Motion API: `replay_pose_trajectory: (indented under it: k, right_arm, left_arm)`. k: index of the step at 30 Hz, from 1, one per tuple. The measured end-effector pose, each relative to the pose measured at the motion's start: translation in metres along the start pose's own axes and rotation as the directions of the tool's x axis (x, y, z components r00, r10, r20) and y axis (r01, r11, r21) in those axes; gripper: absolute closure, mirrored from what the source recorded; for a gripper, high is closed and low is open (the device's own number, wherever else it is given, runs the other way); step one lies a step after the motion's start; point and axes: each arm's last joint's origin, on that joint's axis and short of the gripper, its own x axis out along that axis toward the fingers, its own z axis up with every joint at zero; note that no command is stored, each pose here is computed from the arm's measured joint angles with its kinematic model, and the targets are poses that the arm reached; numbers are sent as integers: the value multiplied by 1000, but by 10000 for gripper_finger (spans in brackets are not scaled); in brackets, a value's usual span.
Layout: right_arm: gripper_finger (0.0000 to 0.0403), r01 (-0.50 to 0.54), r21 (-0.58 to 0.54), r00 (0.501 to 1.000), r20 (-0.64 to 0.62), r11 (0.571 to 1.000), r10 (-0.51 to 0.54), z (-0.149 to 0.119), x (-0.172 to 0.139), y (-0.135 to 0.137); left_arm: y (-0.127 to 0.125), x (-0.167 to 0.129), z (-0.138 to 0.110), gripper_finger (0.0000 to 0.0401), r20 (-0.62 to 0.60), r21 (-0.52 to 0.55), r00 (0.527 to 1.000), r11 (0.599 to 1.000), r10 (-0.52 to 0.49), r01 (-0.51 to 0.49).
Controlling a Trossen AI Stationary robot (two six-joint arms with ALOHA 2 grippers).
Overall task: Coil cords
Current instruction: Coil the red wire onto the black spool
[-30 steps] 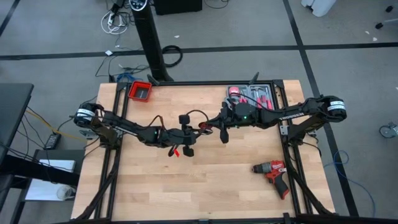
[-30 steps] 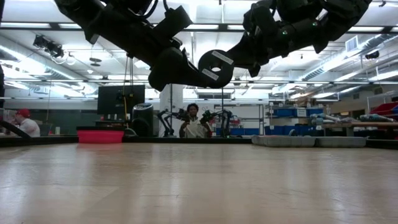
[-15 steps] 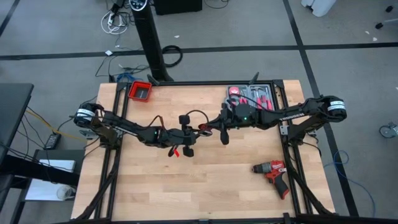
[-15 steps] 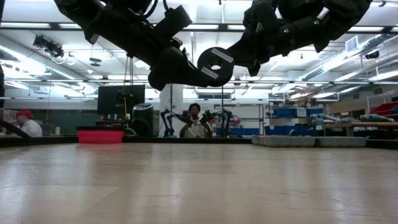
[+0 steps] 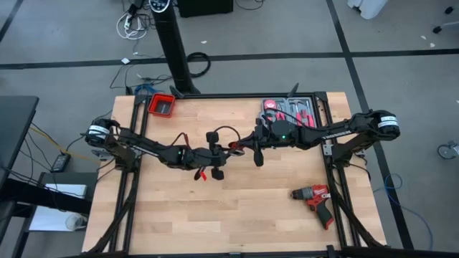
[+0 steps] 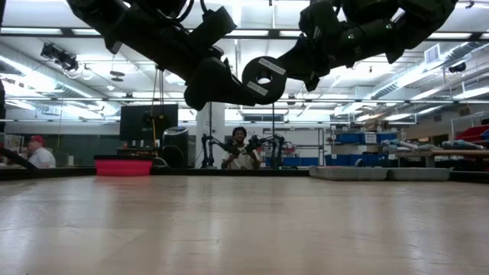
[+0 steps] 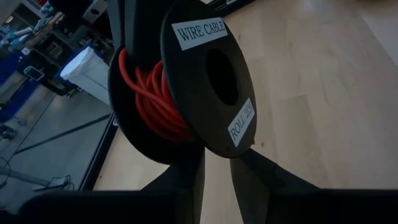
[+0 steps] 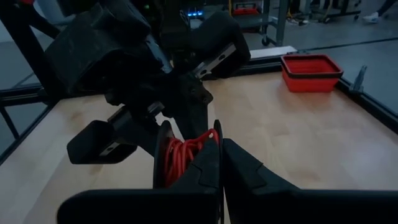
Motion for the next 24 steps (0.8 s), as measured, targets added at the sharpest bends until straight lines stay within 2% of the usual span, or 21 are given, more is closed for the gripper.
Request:
replay_pose_trajectory:
  k: [14, 24]
  right_arm:
    - [401, -31, -10, 999, 14, 999, 31, 3, -2, 1]
    - [401, -43, -34, 999, -17, 999, 42, 13, -21, 3]
  left_arm:
    - [0, 0, 0, 320, 0, 1, 1000, 1000, -6, 6]
    - [1, 0, 0, 320, -9, -3, 1000, 1000, 15, -15]
